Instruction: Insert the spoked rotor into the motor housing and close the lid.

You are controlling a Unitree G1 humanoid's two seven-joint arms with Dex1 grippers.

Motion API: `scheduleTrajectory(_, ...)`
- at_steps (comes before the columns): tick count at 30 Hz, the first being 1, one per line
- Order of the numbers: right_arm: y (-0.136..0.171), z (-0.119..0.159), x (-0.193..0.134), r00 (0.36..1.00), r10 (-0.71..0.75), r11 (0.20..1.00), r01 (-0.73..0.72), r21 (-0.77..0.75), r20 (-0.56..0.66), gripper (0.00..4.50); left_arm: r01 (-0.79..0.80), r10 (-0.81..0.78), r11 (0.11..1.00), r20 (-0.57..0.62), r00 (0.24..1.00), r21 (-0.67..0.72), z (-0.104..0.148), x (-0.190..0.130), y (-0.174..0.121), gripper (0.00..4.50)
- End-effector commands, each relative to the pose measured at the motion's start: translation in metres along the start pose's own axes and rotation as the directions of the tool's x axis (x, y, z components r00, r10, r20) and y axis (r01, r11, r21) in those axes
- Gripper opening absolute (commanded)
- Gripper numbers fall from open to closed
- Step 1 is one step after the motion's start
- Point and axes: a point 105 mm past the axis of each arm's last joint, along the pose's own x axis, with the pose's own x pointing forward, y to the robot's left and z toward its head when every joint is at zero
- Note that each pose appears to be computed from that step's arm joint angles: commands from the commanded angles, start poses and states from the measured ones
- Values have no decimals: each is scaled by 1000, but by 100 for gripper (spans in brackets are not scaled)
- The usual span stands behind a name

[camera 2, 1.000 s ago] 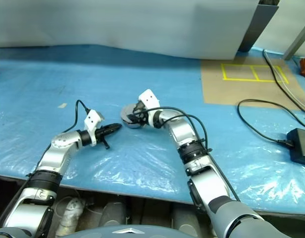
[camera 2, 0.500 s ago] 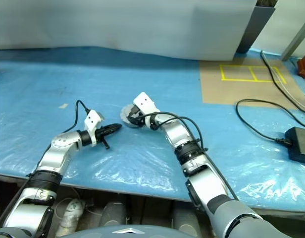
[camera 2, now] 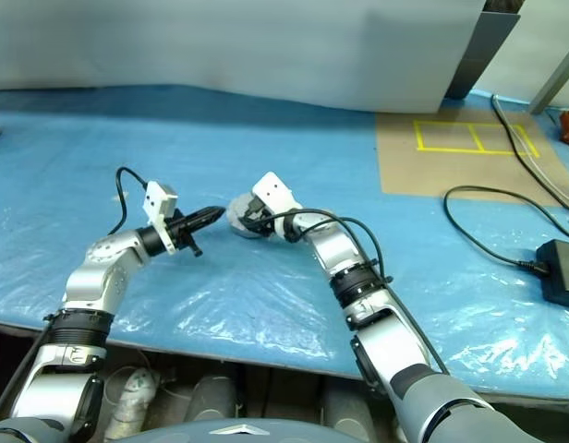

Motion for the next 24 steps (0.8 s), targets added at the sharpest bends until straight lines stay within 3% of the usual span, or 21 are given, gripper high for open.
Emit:
scheduleTrajectory(1,-2,-35,-4,993,-13,999,19,50,-114,297,-6,6,999,-4,1000,43,1,4,1,0)
scheduleTrajectory(9,0,-40,-7,992,-12,999,16,36,-123,297,-69,78,990,-70,995,119,-15,12,11,0)
scheduleTrajectory(24,4,-38,-9,993,-4,999,8,37,-116,297,-49,57,993,-69,996,103,-21,17,5,0)
